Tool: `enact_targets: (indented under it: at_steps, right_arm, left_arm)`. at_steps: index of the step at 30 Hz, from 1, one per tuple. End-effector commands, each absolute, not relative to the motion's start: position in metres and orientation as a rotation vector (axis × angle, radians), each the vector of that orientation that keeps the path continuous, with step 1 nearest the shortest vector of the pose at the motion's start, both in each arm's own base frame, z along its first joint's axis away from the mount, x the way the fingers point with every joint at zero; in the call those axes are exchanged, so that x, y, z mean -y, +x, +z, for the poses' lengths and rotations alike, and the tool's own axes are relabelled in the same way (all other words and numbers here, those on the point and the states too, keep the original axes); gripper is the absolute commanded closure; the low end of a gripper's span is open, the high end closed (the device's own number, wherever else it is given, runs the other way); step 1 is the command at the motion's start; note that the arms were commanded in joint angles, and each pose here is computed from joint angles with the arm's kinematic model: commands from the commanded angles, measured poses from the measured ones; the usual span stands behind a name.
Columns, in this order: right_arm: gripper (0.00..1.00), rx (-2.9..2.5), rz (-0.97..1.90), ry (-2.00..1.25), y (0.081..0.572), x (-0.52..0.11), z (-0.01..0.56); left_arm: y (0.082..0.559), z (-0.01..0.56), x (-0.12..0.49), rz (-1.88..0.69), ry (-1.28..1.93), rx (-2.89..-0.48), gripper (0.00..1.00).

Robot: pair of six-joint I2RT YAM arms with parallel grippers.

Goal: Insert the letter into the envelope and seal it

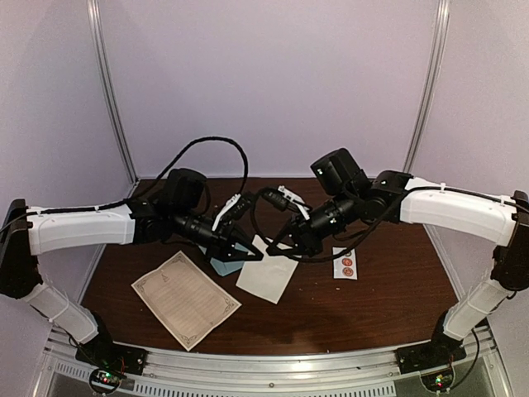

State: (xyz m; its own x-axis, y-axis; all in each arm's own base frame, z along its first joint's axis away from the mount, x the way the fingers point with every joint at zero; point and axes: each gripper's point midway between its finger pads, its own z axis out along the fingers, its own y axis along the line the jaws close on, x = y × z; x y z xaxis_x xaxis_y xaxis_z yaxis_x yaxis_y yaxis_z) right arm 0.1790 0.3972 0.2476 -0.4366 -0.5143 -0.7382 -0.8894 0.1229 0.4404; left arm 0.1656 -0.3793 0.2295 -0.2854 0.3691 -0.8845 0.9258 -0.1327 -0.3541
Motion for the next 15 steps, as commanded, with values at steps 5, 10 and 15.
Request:
enact_targets:
  at_steps: [5, 10, 15]
  right_arm:
    - [1.0, -1.93, 1.171, -1.297, 0.187, -0.393, 0.274]
    - [1.0, -1.824, 1.176, -1.112, 0.201, -0.39, 0.306]
    - [1.0, -1.629, 1.214, -0.86, 0.215, -0.377, 0.353]
  left_arm:
    - [0.176, 0.249, 0.385, -1.356, 1.428, -1.572, 0.66]
    - [0.195, 0.275, 0.377, -1.21, 1.291, -1.54, 0.22]
    - [0.22, 0.315, 0.351, -1.093, 0.977, -1.495, 0.12]
